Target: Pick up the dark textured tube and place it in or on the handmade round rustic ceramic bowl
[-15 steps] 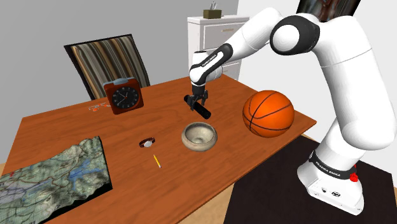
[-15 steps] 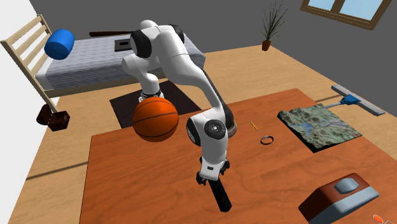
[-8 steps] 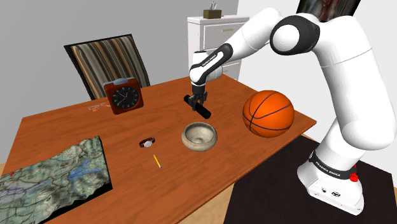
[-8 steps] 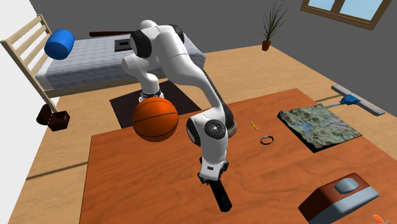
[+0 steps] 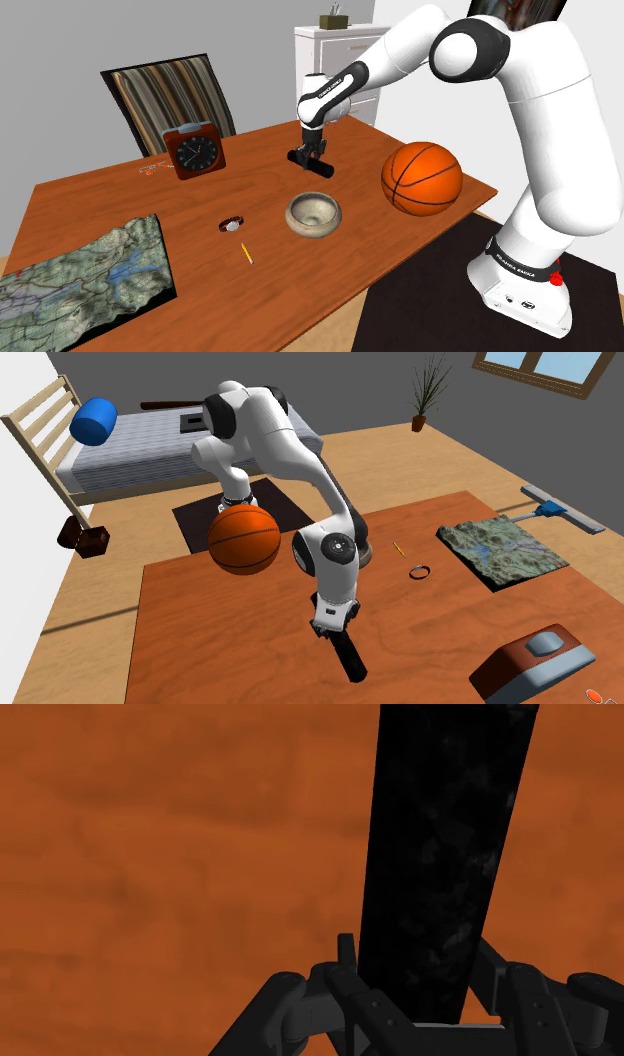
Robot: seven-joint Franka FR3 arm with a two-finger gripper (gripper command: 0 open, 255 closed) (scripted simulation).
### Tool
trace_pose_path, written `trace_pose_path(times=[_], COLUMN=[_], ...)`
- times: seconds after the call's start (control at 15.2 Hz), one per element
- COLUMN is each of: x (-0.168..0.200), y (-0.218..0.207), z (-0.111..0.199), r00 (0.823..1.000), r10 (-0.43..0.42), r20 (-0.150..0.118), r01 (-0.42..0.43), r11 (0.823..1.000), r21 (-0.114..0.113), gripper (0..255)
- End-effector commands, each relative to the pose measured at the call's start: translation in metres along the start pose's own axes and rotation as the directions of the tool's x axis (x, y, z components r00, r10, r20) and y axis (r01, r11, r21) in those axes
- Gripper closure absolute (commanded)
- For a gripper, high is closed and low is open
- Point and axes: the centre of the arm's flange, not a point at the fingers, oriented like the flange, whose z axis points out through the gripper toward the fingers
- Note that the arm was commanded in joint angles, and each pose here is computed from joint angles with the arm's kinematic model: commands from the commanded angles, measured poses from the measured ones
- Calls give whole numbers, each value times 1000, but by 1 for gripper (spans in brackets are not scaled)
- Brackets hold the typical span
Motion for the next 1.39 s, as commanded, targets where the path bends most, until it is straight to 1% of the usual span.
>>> trace_pose_path(times=[0.0, 1.32], x=[-1, -1], y=[-2, -7], z=[-10, -116], r00=[1000, 1000], r10=[0, 0], r20=[0, 0], r01=[0, 0], r11=[1000, 1000], r21=[0, 0], gripper=[255, 255])
